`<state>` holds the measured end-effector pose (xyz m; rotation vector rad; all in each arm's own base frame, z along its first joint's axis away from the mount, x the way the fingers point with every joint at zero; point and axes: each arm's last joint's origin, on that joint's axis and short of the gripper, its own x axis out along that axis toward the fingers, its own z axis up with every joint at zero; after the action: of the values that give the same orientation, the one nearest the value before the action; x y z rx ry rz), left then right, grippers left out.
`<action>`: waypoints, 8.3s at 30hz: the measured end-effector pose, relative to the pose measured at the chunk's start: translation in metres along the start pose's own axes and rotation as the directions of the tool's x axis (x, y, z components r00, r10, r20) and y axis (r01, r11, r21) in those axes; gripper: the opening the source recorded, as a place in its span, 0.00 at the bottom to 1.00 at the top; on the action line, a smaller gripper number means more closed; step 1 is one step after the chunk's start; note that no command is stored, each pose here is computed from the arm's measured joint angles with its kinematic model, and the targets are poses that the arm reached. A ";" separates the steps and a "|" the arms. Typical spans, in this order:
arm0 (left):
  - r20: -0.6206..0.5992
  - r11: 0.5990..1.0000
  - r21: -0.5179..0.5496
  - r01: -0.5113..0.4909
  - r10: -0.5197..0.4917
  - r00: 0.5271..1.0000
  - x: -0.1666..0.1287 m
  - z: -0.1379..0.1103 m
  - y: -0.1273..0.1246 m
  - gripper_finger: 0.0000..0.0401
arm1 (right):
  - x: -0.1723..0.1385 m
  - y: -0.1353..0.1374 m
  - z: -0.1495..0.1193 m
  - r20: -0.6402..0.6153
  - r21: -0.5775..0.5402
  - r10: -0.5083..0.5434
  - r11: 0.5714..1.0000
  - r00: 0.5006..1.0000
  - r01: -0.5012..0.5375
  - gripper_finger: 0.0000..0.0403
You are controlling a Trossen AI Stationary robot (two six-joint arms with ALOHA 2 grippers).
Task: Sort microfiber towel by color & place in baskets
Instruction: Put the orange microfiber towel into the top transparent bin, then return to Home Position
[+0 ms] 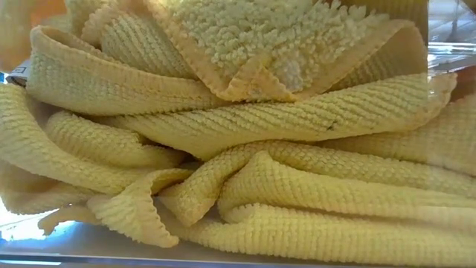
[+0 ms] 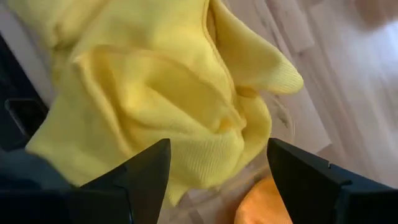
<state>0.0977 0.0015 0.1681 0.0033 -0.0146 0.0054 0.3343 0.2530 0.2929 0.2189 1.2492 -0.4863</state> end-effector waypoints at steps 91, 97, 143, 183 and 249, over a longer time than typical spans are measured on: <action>0.000 1.000 0.000 0.001 -0.001 1.000 0.000 0.000 0.000 0.01 | -0.001 -0.179 0.017 0.185 0.687 -0.110 0.725 0.977 -0.049 0.00; 0.000 1.000 0.000 0.001 -0.001 1.000 0.000 0.000 0.000 0.01 | 0.007 -0.210 0.071 0.344 0.550 -0.041 0.819 0.938 -0.166 0.00; 0.000 1.000 0.000 0.001 -0.001 1.000 0.000 0.000 0.000 0.01 | 0.192 -0.325 0.192 0.295 0.142 0.143 0.971 0.945 -0.191 0.01; 0.000 1.000 0.000 0.001 -0.001 1.000 0.000 0.000 0.000 0.01 | 0.229 -0.340 0.204 0.363 0.398 0.110 0.880 0.925 -0.261 0.34; -0.001 1.000 0.000 0.001 -0.001 1.000 0.000 0.000 0.000 0.01 | 0.128 -0.208 0.034 0.572 -0.166 0.391 0.916 0.721 -0.365 0.00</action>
<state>0.0977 0.0014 0.1680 0.0035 -0.0139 0.0046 0.2955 0.0265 0.2039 0.2545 0.5624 -0.1421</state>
